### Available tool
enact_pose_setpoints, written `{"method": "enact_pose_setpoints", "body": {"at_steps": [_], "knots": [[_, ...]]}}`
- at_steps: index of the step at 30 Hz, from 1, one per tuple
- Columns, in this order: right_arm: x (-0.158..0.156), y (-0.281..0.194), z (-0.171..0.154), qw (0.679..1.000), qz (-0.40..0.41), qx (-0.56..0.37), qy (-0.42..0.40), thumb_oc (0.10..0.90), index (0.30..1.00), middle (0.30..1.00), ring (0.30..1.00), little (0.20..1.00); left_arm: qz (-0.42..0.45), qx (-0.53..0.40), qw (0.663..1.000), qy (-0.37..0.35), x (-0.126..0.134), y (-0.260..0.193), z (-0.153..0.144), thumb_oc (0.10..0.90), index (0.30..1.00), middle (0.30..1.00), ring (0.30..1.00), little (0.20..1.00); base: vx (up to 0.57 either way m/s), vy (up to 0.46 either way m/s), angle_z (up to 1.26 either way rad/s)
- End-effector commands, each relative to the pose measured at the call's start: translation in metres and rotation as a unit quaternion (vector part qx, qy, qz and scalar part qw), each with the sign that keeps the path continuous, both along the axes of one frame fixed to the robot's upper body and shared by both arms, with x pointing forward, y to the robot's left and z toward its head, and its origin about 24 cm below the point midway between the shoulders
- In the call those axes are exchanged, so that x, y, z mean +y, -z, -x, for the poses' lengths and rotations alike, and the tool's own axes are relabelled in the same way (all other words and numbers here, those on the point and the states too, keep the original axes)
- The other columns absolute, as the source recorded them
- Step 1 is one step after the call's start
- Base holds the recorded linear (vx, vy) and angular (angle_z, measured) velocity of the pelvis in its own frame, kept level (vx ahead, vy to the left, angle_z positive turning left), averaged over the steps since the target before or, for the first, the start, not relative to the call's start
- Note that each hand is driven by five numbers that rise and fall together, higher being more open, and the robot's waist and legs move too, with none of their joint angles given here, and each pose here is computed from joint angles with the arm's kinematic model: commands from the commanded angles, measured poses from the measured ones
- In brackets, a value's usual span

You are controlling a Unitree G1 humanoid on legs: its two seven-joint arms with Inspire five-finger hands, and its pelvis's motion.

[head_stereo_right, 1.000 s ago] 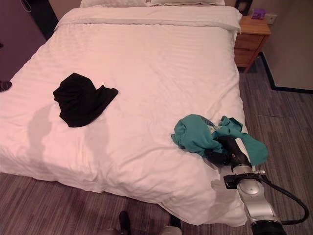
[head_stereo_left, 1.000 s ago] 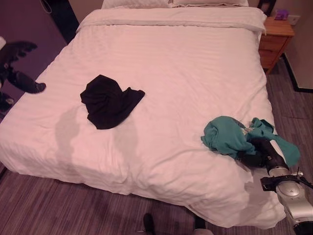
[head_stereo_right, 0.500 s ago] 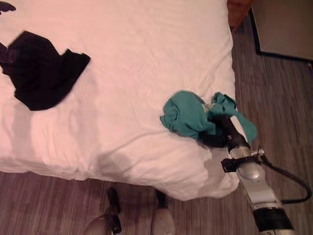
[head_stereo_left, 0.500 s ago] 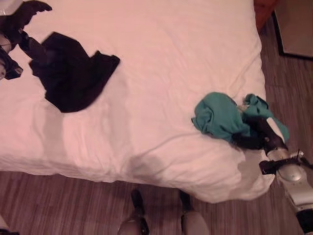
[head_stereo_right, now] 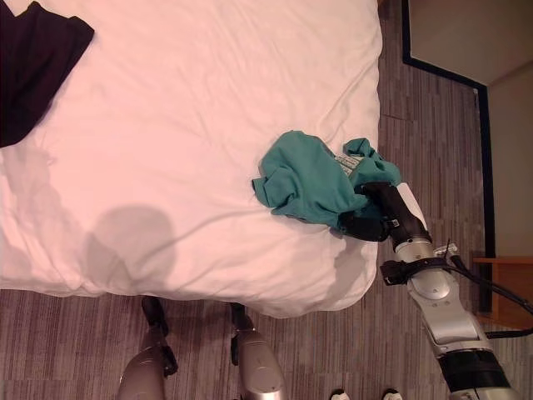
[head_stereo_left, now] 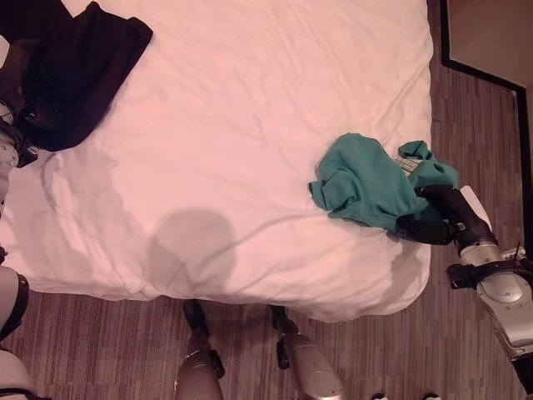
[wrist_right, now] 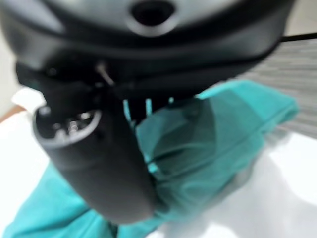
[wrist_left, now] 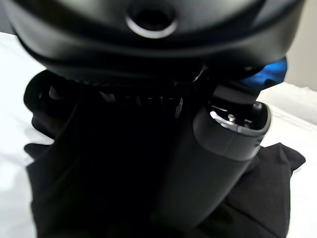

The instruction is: Pick up bed clothes into laundry basket.

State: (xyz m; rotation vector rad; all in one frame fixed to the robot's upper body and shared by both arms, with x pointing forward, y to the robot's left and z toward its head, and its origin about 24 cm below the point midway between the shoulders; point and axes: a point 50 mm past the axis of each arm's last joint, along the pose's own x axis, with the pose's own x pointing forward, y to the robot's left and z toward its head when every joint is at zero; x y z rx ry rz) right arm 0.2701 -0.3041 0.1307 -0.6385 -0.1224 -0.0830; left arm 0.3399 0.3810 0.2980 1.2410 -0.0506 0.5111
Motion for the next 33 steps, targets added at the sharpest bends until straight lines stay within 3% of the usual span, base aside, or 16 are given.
{"method": "enact_pose_setpoints", "body": {"at_steps": [1,7,9,10,12,15,17,21,27,33], "knots": [[-0.015,-0.034,0.004,0.994,-0.016,-0.103,0.038,0.4,0.3,0.3,0.3,0.3,0.037,0.049,0.998,-0.008,0.004,0.027,-0.003,0.4,0.3,0.3,0.3,0.3,0.01,0.032,-0.03],[-0.029,-0.047,0.0,0.993,-0.002,-0.105,0.055,0.4,0.3,0.3,0.3,0.3,0.084,-0.037,0.986,0.141,-0.028,-0.001,0.002,0.4,0.3,0.3,0.3,0.3,0.01,0.039,-0.05],[-0.041,-0.059,0.0,0.99,0.005,-0.118,0.075,0.4,0.3,0.3,0.3,0.3,0.145,-0.136,0.96,0.196,-0.031,-0.023,0.017,0.4,0.3,0.3,0.3,0.3,0.05,0.064,0.01],[-0.041,-0.06,-0.001,0.99,0.006,-0.119,0.074,0.4,0.3,0.3,0.3,0.3,0.146,-0.136,0.96,0.195,-0.03,-0.022,0.018,0.4,0.3,0.3,0.3,0.3,0.06,0.052,0.06],[-0.049,-0.079,-0.001,0.984,0.016,-0.15,0.092,0.4,0.3,0.3,0.3,0.3,0.195,-0.236,0.922,0.236,-0.028,-0.044,0.038,0.4,0.3,0.3,0.3,0.3,0.06,0.039,0.1],[-0.053,-0.088,0.0,0.981,0.03,-0.161,0.101,0.4,0.3,0.3,0.3,0.3,0.222,-0.282,0.899,0.252,-0.023,-0.048,0.049,0.4,0.3,0.3,0.3,0.3,0.08,-0.001,0.12],[-0.063,-0.109,0.007,0.972,0.044,-0.196,0.125,0.4,0.3,0.3,0.3,0.3,0.242,-0.35,0.861,0.28,-0.023,-0.062,0.067,0.4,0.3,0.3,0.3,0.3,0.17,-0.079,0.13],[-0.066,-0.138,0.016,0.958,0.068,-0.241,0.136,0.4,0.3,0.3,0.3,0.3,0.239,-0.377,0.85,0.281,-0.023,-0.059,0.075,0.4,0.3,0.3,0.3,0.3,0.07,-0.048,0.19],[-0.069,-0.202,0.047,0.906,0.095,-0.377,0.169,0.4,0.3,0.3,0.3,0.3,0.189,-0.432,0.828,0.302,-0.041,-0.065,0.094,0.4,0.3,0.3,0.3,0.3,0.03,-0.086,0.24],[-0.078,-0.194,0.079,0.868,0.076,-0.438,0.223,0.4,0.3,0.3,0.3,0.3,0.199,-0.477,0.801,0.304,-0.054,-0.034,0.11,0.4,0.3,0.3,0.3,0.3,0.02,-0.037,-0.01]]}}
